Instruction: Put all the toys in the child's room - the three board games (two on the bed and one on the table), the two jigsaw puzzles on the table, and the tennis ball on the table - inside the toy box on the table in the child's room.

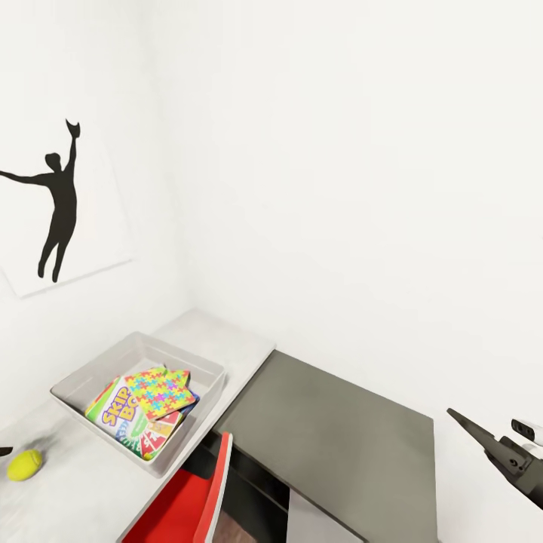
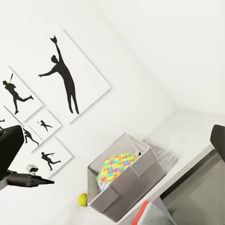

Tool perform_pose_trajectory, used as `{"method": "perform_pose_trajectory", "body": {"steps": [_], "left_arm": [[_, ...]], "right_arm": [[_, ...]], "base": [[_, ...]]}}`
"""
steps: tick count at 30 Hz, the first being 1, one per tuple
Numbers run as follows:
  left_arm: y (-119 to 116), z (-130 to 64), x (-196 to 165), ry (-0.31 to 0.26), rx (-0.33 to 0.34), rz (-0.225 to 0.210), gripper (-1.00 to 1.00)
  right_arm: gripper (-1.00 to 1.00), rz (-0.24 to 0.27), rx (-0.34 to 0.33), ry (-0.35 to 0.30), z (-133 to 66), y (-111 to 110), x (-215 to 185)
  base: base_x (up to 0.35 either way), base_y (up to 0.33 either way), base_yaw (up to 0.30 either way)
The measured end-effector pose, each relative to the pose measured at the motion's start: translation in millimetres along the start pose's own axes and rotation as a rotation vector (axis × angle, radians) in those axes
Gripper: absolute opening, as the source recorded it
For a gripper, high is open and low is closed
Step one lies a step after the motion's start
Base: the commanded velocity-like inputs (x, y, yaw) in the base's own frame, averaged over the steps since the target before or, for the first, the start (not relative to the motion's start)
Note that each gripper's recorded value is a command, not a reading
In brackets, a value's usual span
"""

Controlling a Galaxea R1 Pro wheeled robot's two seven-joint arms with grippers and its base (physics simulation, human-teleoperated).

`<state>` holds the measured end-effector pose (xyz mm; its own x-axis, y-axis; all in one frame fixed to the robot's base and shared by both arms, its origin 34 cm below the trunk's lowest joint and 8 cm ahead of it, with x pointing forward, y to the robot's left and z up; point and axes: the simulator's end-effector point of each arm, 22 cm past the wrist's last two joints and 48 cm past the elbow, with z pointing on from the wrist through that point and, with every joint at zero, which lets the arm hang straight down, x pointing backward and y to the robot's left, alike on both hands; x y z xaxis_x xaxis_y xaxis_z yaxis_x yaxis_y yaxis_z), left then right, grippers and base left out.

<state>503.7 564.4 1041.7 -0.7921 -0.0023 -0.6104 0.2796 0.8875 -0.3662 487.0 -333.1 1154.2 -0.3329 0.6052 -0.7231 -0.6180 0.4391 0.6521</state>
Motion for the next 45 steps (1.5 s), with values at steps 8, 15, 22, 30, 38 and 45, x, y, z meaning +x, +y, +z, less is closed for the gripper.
{"method": "perform_pose_trajectory", "body": {"steps": [8,15,22,30,38,45], "left_arm": [[26.5,4.7,4.8,0.012,-0.114,-0.004,1.00],[34.5,7.6,7.6,0.021,-0.145,-0.007,1.00],[42.1,9.7,10.1,0.030,-0.173,-0.011,1.00],[51.0,11.1,12.6,0.041,-0.206,-0.014,1.00],[66.1,10.0,14.4,0.048,-0.267,-0.019,1.00],[84.5,7.5,14.1,0.053,-0.350,-0.010,1.00]], "right_arm": [[1.00,0.006,0.005,0.004,0.1,-2.9,2.0],[1.00,0.011,0.011,0.009,0.6,-5.9,4.4],[1.00,0.018,0.016,0.013,0.9,-9.1,6.7],[1.00,0.025,0.023,0.018,1.0,-12.9,9.3],[1.00,0.034,0.030,0.023,1.3,-16.9,12.4],[1.00,0.040,0.036,0.028,1.4,-20.4,14.8]], "base": [[0.000,0.000,0.000],[0.000,0.000,0.000],[0.000,0.000,0.000],[0.000,0.000,0.000],[0.000,0.000,0.000],[0.000,0.000,0.000]]}}
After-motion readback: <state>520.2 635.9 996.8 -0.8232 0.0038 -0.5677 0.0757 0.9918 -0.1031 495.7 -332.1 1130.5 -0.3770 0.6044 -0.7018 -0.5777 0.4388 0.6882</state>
